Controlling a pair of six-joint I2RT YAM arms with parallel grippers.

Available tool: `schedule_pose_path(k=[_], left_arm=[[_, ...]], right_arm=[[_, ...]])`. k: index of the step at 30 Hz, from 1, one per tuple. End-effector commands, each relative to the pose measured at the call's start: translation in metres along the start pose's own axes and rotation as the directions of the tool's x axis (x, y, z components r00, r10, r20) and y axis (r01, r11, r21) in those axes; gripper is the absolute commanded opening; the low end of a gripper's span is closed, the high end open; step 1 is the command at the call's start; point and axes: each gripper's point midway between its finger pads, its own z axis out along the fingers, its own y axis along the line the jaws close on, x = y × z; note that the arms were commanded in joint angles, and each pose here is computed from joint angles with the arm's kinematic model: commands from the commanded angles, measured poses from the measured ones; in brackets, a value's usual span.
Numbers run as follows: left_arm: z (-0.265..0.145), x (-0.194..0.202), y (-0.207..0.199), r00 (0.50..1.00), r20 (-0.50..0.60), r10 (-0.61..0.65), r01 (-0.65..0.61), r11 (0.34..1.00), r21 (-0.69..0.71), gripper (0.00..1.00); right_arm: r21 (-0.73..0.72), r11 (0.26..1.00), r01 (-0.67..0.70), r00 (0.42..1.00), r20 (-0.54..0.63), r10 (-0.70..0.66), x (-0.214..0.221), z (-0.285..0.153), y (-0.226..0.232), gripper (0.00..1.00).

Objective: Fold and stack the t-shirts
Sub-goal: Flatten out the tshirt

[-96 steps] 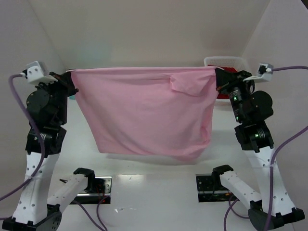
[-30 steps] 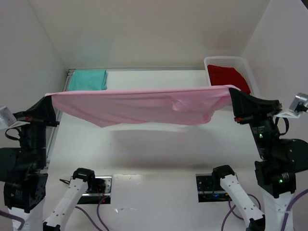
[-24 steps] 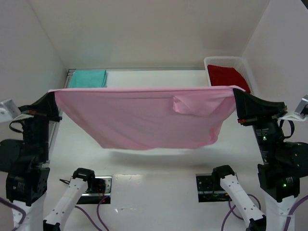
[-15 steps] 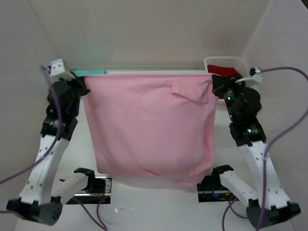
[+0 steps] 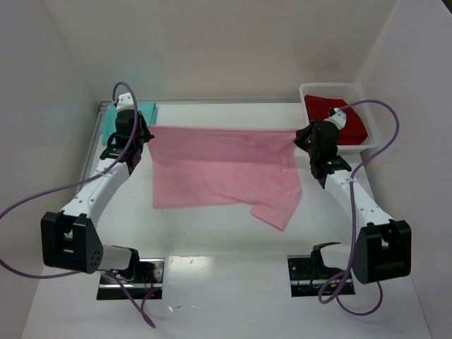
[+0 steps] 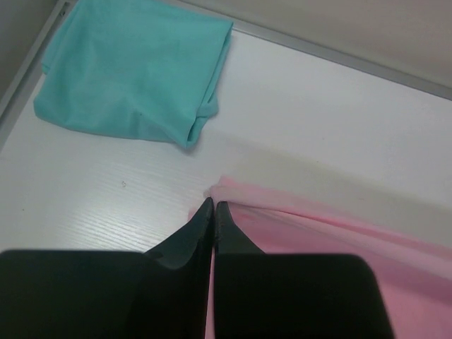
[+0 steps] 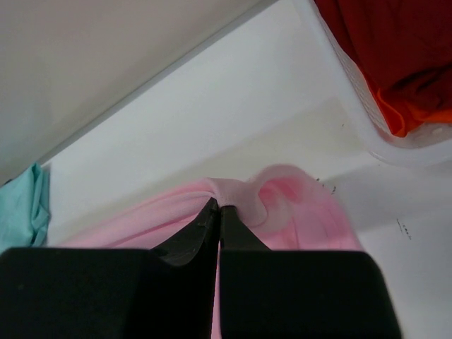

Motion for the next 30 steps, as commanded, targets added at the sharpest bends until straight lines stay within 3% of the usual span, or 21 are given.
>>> schedule_pose_path(k=[1,7,12,20,25,30], left_arm=[[0.017,-0.007,0.02,0.998,0.06,-0.025,0.031,0.995,-0.091,0.0],[0.018,-0.013,0.02,0.996,0.084,-0.032,0.04,0.995,-0.093,0.0],[-0.009,-0.04,0.018,0.986,0.153,-0.071,0.08,0.995,-0.056,0.0],[-0.081,-0.095,0.013,0.948,0.273,-0.163,0.15,0.986,0.066,0.0],[-0.156,-0.133,0.03,0.891,0.404,-0.208,0.179,0.978,0.109,0.0],[-0.206,-0.16,0.043,0.842,0.488,-0.228,0.19,0.973,0.127,0.0]], right_arm=[[0.038,0.999,0.015,0.987,0.159,-0.021,-0.039,0.01,-0.007,0.0],[0.001,1.0,0.021,0.976,0.216,-0.021,-0.057,-0.001,0.004,0.0],[-0.095,0.995,0.016,0.961,0.277,0.011,-0.087,-0.03,0.029,0.0],[-0.367,0.93,-0.023,0.931,0.332,0.154,-0.135,-0.115,0.084,0.0],[-0.425,0.905,-0.038,0.894,0.39,0.22,-0.161,-0.174,0.088,0.0],[-0.485,0.875,-0.011,0.87,0.427,0.248,-0.184,-0.231,0.098,0.0]])
